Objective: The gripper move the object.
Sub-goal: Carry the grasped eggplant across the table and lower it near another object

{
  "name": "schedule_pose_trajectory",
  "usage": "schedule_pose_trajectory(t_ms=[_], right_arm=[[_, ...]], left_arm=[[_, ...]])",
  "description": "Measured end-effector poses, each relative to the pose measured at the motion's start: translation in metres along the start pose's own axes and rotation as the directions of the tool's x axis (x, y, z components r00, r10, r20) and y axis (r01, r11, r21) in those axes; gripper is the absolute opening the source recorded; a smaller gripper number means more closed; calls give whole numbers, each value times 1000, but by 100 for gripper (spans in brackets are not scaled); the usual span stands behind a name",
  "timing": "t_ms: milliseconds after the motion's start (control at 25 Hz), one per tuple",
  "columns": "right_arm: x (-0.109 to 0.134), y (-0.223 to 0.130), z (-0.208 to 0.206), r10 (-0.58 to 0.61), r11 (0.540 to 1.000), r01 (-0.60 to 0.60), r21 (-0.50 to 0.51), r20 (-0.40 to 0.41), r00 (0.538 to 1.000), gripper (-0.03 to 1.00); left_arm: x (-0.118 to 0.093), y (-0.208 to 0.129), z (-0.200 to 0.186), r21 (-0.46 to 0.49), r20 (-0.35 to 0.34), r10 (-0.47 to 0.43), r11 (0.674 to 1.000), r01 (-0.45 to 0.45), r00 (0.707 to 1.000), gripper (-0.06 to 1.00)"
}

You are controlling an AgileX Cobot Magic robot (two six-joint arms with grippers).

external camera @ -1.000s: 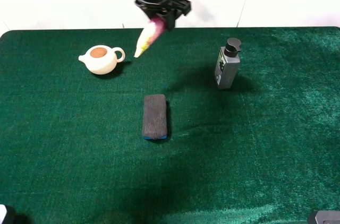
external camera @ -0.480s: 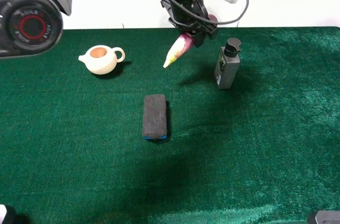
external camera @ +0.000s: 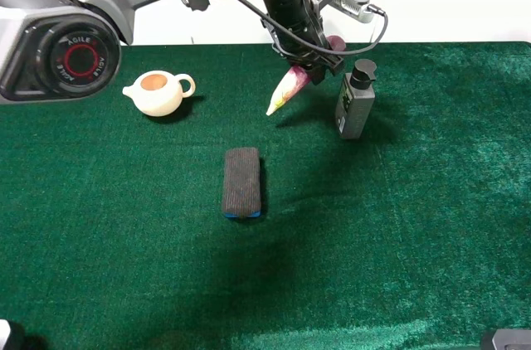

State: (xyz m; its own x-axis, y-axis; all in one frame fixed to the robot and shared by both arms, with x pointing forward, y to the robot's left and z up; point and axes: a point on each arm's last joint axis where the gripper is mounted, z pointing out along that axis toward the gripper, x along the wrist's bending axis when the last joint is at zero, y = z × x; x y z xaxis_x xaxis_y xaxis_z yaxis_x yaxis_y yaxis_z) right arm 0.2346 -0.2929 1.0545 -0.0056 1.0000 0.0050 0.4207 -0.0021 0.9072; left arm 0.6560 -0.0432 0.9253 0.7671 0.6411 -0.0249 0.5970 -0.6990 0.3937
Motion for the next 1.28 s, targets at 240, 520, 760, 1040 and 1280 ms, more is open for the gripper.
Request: schedule_pose_trajectory(t_ms=[240,520,760,1040,1280], right_arm=[[0,0,0,0,1000,0,0,0,1000,69],[0,0,0,0,1000,0,0,0,1000,69],[0,0,0,0,1000,0,0,0,1000,69],[0,0,0,0,1000,0,0,0,1000,69],[0,0,0,0,1000,0,0,0,1000,69]], left_arm=[[0,-1,9,-7,2,-4,1000,4,1000,47],[1,-5,25,0,12,-15,1000,15,1000,47],[0,-4,26,-17,14,-19,1000,19,1000,47],[0,-4,26,-21,15,-21,1000,21,1000,47],[0,-3,26,-24,17,-22,999,23,1000,62]])
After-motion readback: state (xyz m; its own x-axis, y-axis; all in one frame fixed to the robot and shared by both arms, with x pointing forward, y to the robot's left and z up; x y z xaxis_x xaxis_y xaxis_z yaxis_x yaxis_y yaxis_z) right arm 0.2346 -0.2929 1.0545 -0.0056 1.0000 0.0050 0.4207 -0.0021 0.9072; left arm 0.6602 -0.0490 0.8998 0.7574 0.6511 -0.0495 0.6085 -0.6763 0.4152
